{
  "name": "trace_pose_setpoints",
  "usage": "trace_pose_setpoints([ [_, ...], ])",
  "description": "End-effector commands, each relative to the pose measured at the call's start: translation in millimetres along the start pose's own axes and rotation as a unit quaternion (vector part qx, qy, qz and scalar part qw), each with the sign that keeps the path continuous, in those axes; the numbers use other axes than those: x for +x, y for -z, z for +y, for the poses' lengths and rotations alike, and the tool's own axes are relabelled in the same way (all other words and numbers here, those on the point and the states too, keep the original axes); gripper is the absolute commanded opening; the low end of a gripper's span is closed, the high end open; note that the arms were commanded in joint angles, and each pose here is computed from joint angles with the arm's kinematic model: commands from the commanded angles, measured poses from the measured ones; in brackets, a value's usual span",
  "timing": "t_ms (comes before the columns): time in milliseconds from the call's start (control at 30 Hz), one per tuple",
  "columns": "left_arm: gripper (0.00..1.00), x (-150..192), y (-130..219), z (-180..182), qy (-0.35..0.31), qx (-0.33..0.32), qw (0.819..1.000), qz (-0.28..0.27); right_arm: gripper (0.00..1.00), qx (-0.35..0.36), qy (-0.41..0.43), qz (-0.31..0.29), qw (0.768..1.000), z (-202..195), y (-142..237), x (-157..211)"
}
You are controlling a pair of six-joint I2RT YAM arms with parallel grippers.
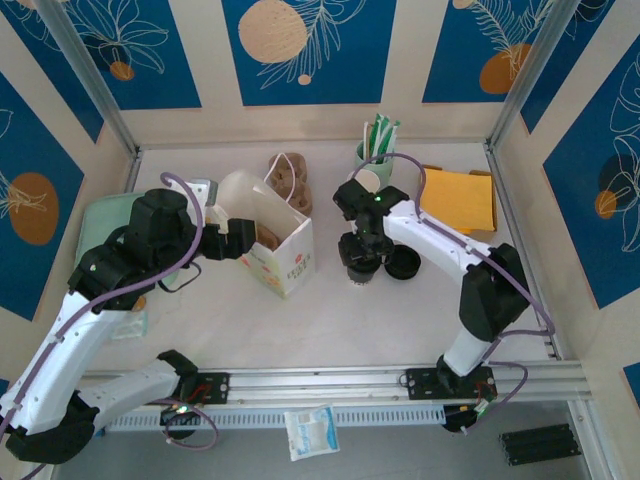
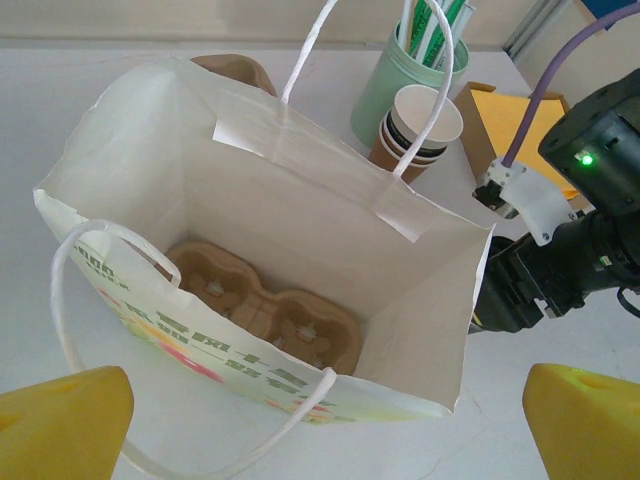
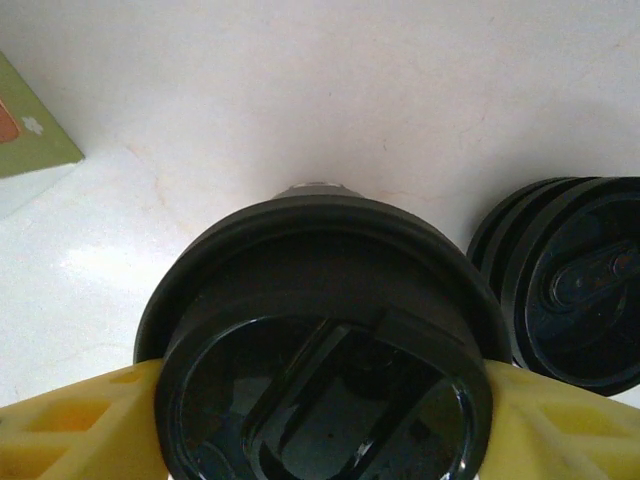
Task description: Pack the takeout coffee
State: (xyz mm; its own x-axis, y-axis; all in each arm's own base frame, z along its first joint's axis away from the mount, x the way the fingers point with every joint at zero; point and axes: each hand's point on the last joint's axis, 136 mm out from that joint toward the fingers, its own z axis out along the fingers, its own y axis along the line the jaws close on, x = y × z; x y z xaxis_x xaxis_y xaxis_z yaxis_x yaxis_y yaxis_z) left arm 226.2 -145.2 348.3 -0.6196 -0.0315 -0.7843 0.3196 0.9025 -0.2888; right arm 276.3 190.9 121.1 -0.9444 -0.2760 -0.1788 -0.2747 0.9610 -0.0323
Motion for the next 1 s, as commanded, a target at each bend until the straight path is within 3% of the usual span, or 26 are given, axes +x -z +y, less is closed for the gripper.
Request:
trace_pose_setpoints([
  [0,0.99,-1.9,1.9,-2.0,0.002,0.005,1.0,-0.007,0.68,0.024,-0.009,0.051,0.998,1.4,-37.3,27.0],
  [367,0.99,-3.6,3.2,-2.6,0.003,0.006,1.0,-0.01,0.59,0.023,-0.014,0.015,1.0,1.1,-11.8,18.2],
  [700,0.99,-0.2,0.6,0.2,-0.001,-0.002,1.0,-0.001,0.58,-0.03,-0.012,-0.08,0.996,4.2,93.0,-15.8],
  [967,0.99,7.2,4.1,22.1,-0.002,-0.058,0.998,0.002,0.58,-0.085,-0.007,-0.178,0.98,8.9,192.1,-35.8],
])
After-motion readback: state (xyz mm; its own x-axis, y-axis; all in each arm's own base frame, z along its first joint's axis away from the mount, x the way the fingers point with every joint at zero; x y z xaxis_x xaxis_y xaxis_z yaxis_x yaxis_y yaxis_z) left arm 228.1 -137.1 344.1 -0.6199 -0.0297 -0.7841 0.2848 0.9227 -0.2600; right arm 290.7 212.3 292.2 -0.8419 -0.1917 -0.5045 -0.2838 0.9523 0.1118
